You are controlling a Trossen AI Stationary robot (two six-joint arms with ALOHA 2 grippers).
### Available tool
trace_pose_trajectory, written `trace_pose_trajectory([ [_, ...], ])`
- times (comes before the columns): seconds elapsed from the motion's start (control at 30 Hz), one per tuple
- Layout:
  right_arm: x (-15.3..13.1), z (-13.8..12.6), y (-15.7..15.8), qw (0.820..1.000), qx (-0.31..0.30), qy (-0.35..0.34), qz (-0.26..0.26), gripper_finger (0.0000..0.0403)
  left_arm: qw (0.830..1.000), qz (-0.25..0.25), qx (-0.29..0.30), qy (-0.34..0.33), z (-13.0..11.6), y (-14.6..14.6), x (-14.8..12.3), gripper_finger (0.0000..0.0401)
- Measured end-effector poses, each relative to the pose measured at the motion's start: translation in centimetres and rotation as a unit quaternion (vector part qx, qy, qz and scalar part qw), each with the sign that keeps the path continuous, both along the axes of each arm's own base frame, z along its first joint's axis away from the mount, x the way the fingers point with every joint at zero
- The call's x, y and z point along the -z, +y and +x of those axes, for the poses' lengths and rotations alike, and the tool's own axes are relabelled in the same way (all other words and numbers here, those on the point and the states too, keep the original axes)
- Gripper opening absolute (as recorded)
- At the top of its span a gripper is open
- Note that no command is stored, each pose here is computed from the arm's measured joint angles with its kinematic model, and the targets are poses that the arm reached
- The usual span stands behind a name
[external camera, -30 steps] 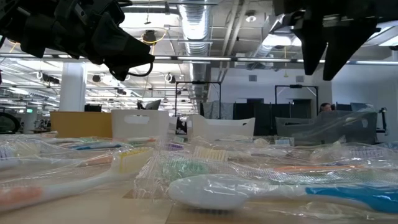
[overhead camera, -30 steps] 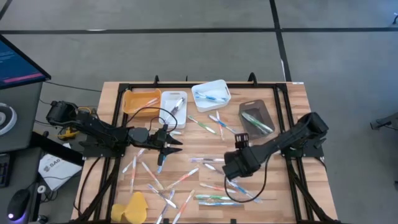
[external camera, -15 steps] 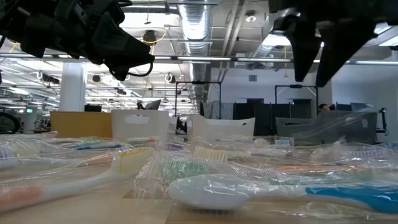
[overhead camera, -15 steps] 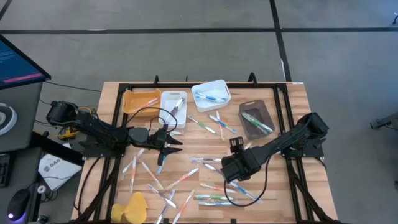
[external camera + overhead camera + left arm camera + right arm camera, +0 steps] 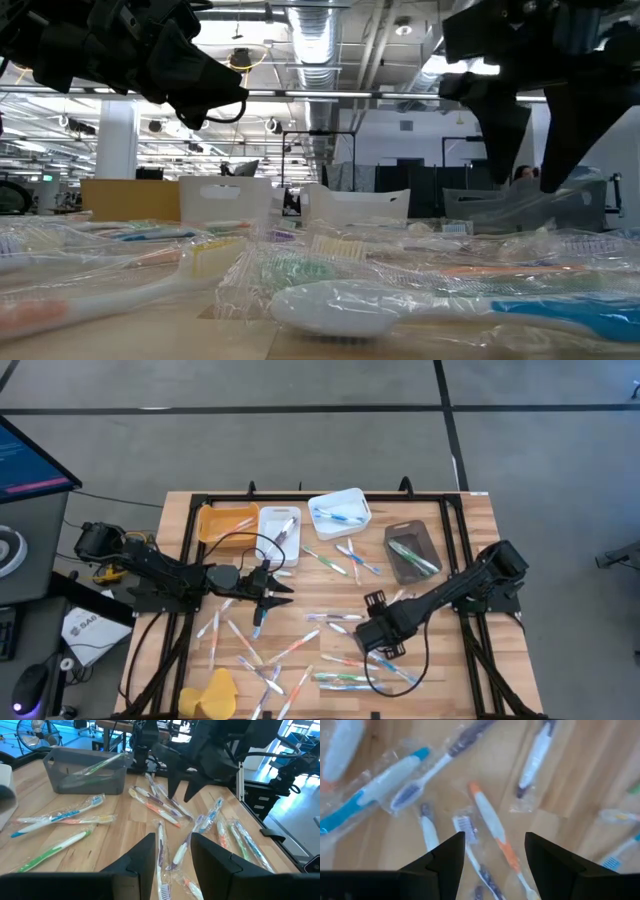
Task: Pick & Place Toothbrushes
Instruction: Put the orange toothbrush into the yellow bin
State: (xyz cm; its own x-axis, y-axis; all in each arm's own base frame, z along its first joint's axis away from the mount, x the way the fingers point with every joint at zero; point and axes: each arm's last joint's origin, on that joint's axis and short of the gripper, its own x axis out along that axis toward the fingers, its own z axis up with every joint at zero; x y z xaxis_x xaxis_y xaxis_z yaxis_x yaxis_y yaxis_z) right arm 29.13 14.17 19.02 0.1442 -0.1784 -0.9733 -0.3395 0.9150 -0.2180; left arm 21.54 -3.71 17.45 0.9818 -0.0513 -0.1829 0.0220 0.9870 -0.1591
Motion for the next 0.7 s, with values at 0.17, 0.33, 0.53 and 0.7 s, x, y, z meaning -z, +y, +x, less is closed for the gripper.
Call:
trace_pose_trajectory([
  [0.17,0.0,0.3,0.1,1.0,0.0,-0.011,0.017,0.0201,1.0,0.0,0.0,0.0,0.0,0.0,0.0,0.0117],
  [0.33,-0.1,1.0,0.2,0.999,-0.008,-0.038,0.029,0.0201,1.0,0.0,0.0,0.0,0.0,0.0,0.0,0.0117],
  [0.53,-0.3,2.0,0.6,0.994,-0.008,-0.091,0.055,0.0201,1.0,0.0,0.0,0.0,0.0,0.0,0.0,0.0117],
  [0.7,-0.6,2.9,0.9,0.987,-0.012,-0.137,0.077,0.0201,1.0,0.002,0.0,-0.001,0.0,0.0,0.0,0.0117],
])
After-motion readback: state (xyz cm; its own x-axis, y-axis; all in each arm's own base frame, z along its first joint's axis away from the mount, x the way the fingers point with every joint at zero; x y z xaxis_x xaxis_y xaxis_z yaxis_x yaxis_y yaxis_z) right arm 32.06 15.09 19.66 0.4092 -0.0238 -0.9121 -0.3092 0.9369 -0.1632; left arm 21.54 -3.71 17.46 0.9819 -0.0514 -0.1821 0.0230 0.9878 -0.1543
